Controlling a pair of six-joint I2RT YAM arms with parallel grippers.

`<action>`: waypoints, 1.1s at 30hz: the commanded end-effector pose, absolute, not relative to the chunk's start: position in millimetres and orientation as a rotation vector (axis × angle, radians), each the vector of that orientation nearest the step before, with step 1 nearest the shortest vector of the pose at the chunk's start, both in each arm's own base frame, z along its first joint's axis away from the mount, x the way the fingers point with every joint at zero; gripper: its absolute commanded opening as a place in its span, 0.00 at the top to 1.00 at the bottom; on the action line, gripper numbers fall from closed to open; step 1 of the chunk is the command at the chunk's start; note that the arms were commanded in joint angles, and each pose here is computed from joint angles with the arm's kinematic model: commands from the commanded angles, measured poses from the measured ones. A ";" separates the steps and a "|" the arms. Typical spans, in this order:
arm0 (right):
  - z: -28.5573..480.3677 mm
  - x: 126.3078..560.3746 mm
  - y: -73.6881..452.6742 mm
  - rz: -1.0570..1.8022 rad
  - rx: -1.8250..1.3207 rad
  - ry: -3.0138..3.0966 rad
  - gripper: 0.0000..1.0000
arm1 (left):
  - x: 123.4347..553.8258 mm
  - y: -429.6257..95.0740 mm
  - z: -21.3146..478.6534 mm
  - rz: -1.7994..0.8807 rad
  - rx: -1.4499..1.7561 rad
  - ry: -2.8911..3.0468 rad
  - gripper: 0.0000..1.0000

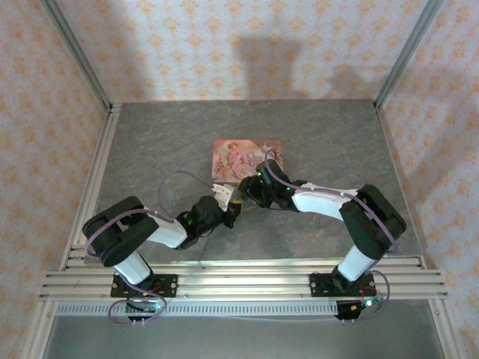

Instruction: Unlock the padlock with the key

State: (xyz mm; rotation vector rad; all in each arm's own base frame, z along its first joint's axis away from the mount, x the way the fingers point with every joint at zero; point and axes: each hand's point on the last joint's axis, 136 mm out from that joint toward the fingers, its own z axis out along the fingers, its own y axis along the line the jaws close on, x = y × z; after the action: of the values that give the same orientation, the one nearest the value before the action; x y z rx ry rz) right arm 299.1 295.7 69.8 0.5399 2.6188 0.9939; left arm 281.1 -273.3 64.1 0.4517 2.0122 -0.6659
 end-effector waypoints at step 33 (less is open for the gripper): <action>61.8 279.8 281.1 0.838 0.456 2.710 1.00 | 270.0 -279.4 72.5 -0.478 0.574 2.035 0.57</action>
State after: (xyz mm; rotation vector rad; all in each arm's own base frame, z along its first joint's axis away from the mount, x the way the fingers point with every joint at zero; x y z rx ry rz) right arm 291.8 289.0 64.4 0.4953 2.6796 0.8891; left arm 273.2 -280.0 63.1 0.5891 2.0406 -0.4643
